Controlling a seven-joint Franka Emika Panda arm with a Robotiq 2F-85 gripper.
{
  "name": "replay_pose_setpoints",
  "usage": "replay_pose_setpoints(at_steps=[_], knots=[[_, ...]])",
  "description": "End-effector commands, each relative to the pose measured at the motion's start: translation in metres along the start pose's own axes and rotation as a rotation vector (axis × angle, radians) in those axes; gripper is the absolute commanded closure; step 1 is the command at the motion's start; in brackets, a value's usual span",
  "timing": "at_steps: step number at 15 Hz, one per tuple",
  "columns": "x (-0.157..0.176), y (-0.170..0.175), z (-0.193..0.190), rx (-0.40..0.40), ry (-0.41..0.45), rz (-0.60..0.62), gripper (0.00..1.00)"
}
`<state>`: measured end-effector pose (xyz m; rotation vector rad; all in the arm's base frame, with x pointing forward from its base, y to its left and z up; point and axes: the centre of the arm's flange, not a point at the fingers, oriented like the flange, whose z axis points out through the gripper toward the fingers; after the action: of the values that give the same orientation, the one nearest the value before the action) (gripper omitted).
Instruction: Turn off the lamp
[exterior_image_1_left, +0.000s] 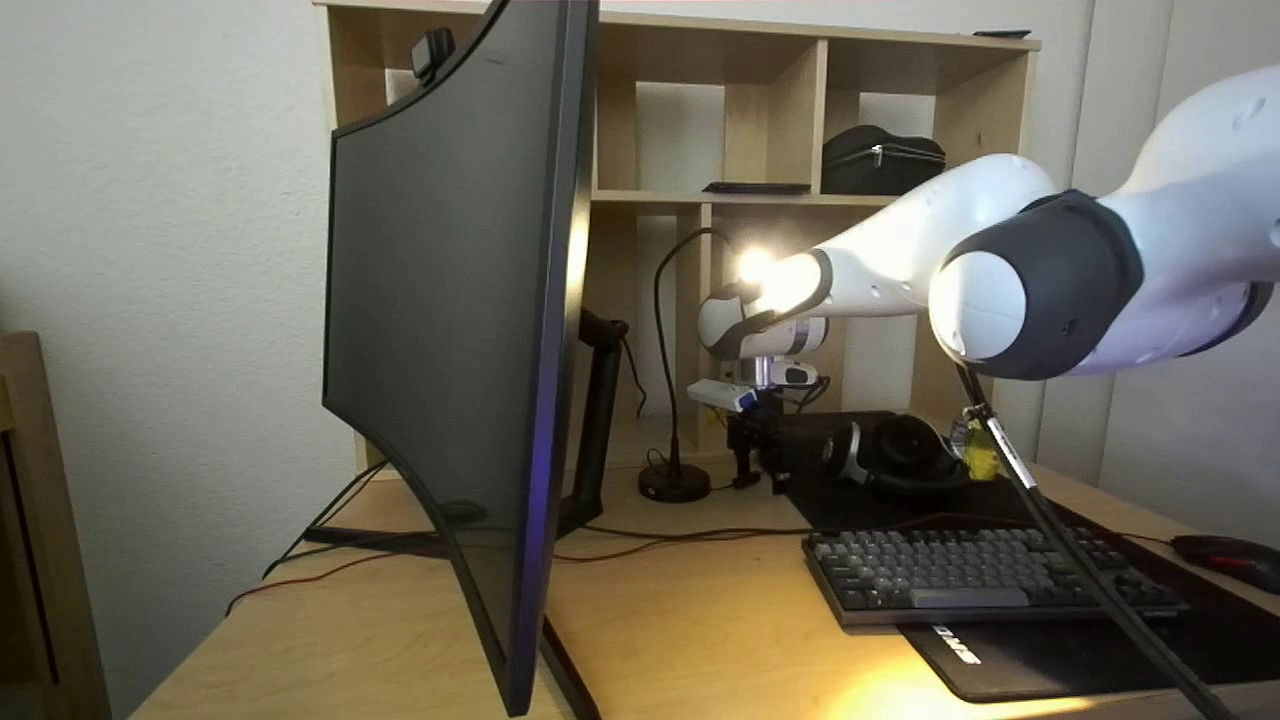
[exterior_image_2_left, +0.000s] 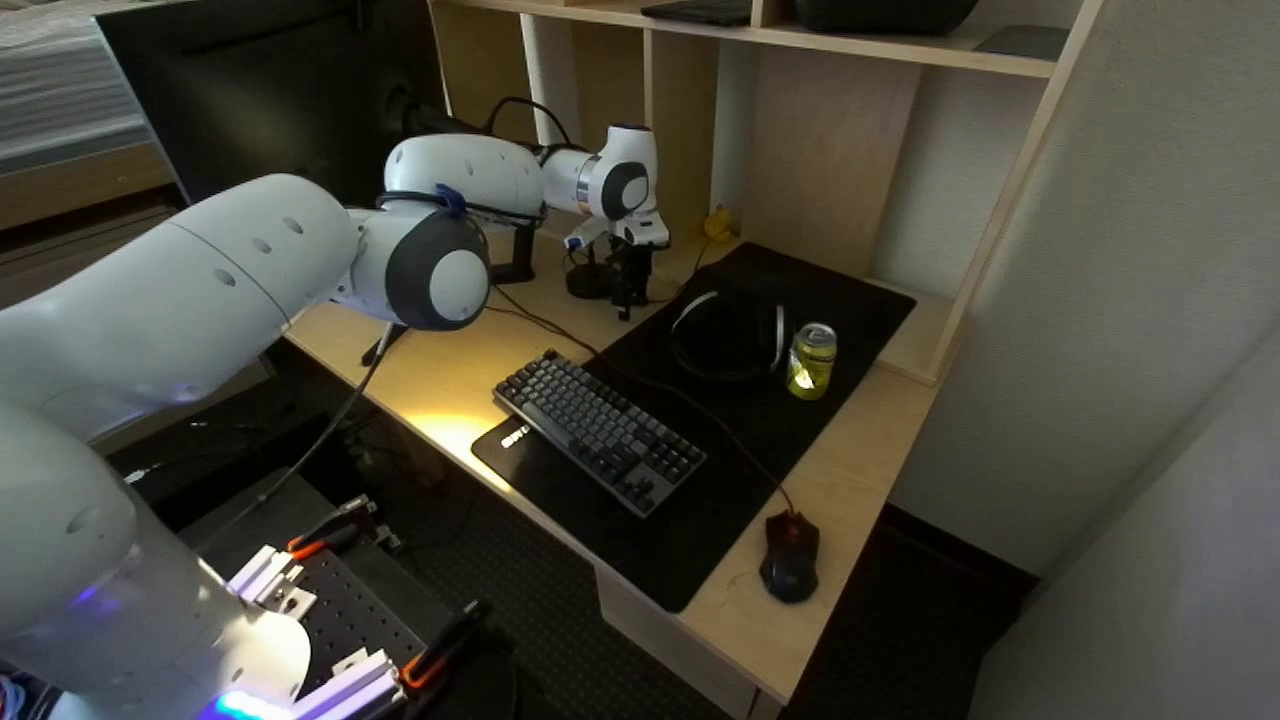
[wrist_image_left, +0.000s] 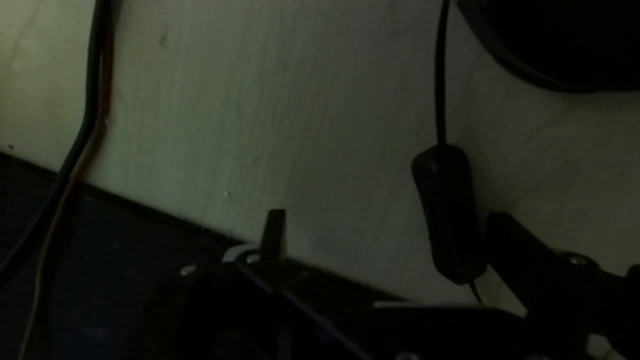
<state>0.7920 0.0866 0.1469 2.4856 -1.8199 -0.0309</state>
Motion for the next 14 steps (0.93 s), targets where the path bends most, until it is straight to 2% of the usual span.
replay_pose_setpoints(at_steps=[1, 2, 8, 9, 10, 11, 14], knots=[[0.005, -0.012, 0.002, -0.013, 0.01, 0.007, 0.25], [0.005, -0.013, 0.002, -0.013, 0.008, 0.006, 0.26], [0.009, -0.013, -0.001, -0.014, 0.021, 0.007, 0.68], [0.011, -0.012, -0.001, -0.018, 0.022, 0.01, 0.25], [0.002, -0.001, -0.004, 0.006, 0.008, 0.001, 0.29], [0.002, -0.001, -0.004, 0.006, 0.009, 0.002, 0.28], [0.005, -0.001, -0.003, 0.006, 0.016, 0.002, 0.11]])
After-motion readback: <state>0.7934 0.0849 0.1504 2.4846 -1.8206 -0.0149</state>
